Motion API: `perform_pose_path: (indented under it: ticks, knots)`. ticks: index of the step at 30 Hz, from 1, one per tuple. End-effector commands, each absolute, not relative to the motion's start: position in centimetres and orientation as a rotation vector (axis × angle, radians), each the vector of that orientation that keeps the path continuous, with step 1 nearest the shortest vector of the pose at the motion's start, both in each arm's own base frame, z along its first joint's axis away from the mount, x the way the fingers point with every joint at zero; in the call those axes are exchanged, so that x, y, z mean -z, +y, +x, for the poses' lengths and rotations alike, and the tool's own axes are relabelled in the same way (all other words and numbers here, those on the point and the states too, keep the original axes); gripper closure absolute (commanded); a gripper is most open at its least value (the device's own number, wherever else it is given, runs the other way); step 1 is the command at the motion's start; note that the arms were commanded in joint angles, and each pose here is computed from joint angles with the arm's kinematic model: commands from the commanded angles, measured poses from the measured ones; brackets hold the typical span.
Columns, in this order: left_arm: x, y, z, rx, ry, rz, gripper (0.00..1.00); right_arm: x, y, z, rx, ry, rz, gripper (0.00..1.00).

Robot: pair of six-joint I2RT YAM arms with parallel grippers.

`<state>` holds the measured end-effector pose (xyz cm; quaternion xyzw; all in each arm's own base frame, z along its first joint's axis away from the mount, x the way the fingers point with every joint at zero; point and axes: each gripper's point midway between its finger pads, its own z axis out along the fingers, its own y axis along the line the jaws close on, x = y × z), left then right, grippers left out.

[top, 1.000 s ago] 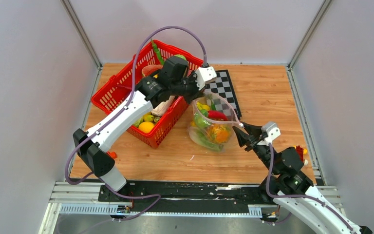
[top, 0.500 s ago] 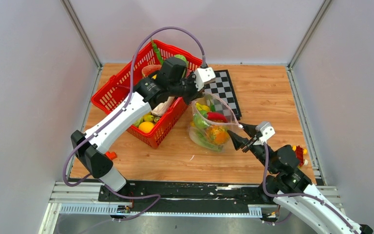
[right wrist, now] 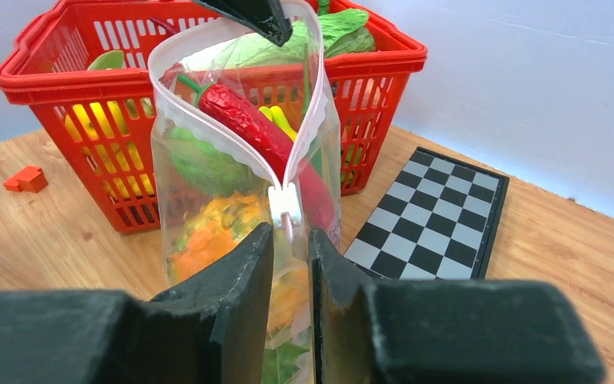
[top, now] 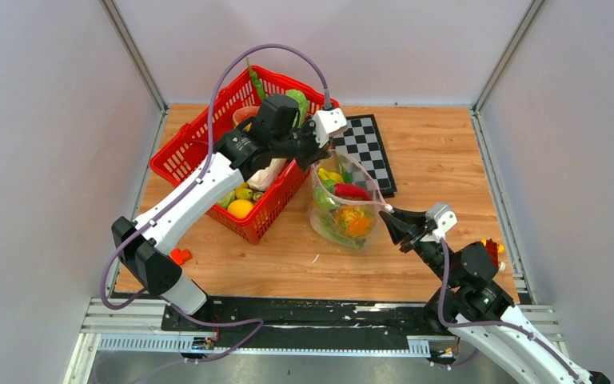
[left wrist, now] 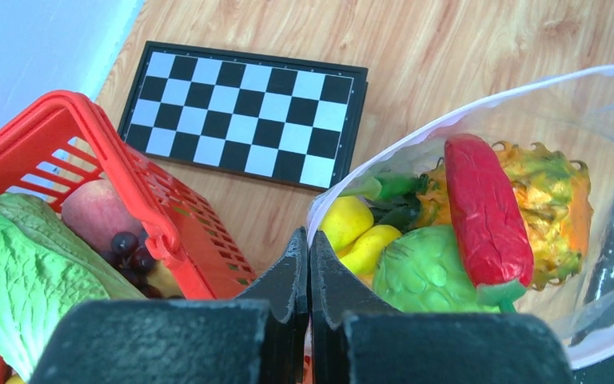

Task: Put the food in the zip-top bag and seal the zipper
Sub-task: Adjust the zipper food storage bag at the center of the board.

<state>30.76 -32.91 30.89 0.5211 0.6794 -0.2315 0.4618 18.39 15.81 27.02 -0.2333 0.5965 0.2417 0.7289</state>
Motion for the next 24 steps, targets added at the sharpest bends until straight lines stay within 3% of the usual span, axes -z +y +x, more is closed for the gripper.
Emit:
perform_pose_path:
  ticks: [1,3,9,13,14,15,17,24]
  knots:
    - [-34.3,-32.6,30.3,0.603,1.585,1.219,1.00,-27.3,17.0,18.2,-0.567,1.290,-0.565,0.81]
    - [-34.2,-32.7,30.2,0.608,1.584,1.225,1.00,-27.5,17.0,18.5,-0.559,1.281,-0.554,0.83]
    - [-33.8,-32.6,30.1,0.612,1.593,1.232,1.00,-27.6,16.9,18.8,-0.543,1.261,-0.541,1.00]
    - [-33.7,-32.5,30.3,0.600,1.602,1.223,1.00,-28.0,17.0,18.4,-0.553,1.248,-0.560,1.00]
    - [-33.8,-32.4,30.4,0.594,1.603,1.218,0.96,-28.3,17.0,18.3,-0.554,1.243,-0.560,1.00]
    - [-33.9,-32.3,30.4,0.588,1.604,1.213,0.82,-28.6,16.9,18.2,-0.556,1.237,-0.561,1.00]
    - [-34.7,-32.1,30.2,0.582,1.587,1.211,0.40,-29.2,16.8,18.1,-0.554,1.236,-0.561,1.00]
    - [-39.6,-31.7,28.7,0.598,1.436,1.209,0.15,-30.0,16.7,18.1,-0.535,1.292,-0.595,1.00]
